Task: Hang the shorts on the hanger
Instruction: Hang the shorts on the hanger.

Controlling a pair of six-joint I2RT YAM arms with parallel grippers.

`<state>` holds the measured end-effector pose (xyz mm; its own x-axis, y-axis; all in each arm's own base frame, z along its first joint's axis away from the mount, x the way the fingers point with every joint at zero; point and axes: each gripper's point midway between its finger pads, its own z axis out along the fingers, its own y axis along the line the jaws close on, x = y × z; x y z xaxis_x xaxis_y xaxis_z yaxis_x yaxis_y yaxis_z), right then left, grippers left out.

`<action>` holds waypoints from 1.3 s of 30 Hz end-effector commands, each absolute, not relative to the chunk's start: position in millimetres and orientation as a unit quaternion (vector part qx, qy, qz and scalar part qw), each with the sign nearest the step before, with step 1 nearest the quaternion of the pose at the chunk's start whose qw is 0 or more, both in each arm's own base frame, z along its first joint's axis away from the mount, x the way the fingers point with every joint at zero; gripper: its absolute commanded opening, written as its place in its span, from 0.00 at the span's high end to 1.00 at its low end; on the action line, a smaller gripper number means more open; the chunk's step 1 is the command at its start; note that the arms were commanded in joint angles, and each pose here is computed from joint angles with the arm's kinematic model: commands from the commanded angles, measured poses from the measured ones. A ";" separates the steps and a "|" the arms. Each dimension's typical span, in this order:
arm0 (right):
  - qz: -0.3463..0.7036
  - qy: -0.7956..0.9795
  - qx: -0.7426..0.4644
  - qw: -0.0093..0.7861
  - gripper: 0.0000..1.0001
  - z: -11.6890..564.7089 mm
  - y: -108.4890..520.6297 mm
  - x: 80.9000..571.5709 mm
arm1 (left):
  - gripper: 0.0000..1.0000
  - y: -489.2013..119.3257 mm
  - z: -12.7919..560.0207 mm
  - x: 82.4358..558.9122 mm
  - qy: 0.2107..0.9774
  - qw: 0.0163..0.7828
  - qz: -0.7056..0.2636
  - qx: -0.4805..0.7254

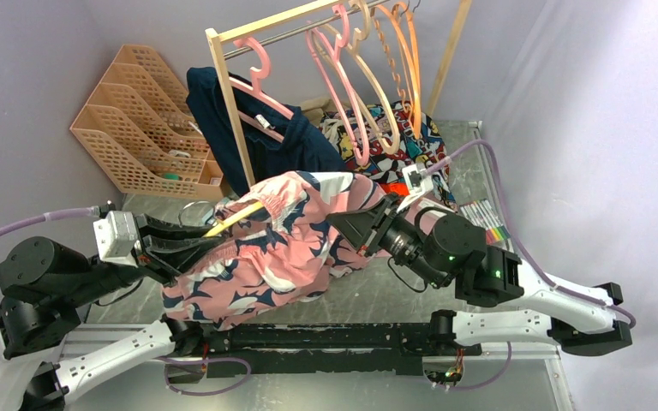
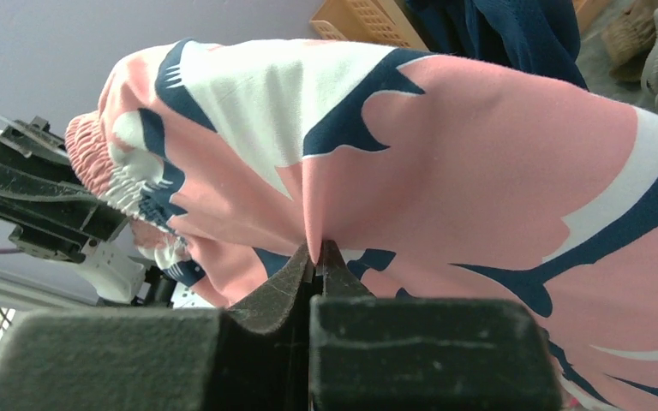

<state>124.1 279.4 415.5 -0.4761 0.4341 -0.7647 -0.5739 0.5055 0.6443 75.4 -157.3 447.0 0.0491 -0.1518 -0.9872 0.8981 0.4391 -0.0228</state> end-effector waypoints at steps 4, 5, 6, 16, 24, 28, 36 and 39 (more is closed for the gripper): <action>0.506 0.690 -0.125 0.502 1.00 407.4 281.1 105.5 | 0.93 -136.4 475.7 92.6 0.543 0.696 -0.394 0.254; 0.504 0.692 -0.143 0.496 1.00 402.8 284.7 101.4 | 0.93 -134.5 474.1 97.2 0.551 0.698 -0.387 0.244; 0.503 0.696 -0.161 0.487 1.00 397.1 288.9 96.9 | 0.93 -132.5 473.4 102.5 0.558 0.701 -0.379 0.232; 0.495 0.713 -0.240 0.434 1.00 356.3 307.4 75.4 | 0.93 -133.2 472.7 115.6 0.568 0.707 -0.365 0.209; 0.433 0.732 -0.318 0.420 0.49 371.2 293.4 70.2 | 0.93 -141.5 471.6 103.2 0.555 0.695 -0.389 0.239; 0.423 0.719 -0.329 0.442 0.38 406.9 279.5 72.3 | 0.93 -145.3 467.1 102.4 0.560 0.687 -0.391 0.247; 0.440 0.679 -0.320 0.494 0.37 470.8 280.0 80.3 | 0.93 -157.6 459.1 104.0 0.569 0.671 -0.397 0.262; 0.456 0.663 -0.313 0.503 0.37 480.9 293.3 81.4 | 0.93 -163.4 457.5 106.1 0.575 0.663 -0.397 0.268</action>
<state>77.8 276.8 479.5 -0.3322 0.0482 -0.9420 -0.8606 0.3934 0.3236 106.9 -153.8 433.6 -0.0099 -0.1554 -0.9878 0.8117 0.5756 -0.0987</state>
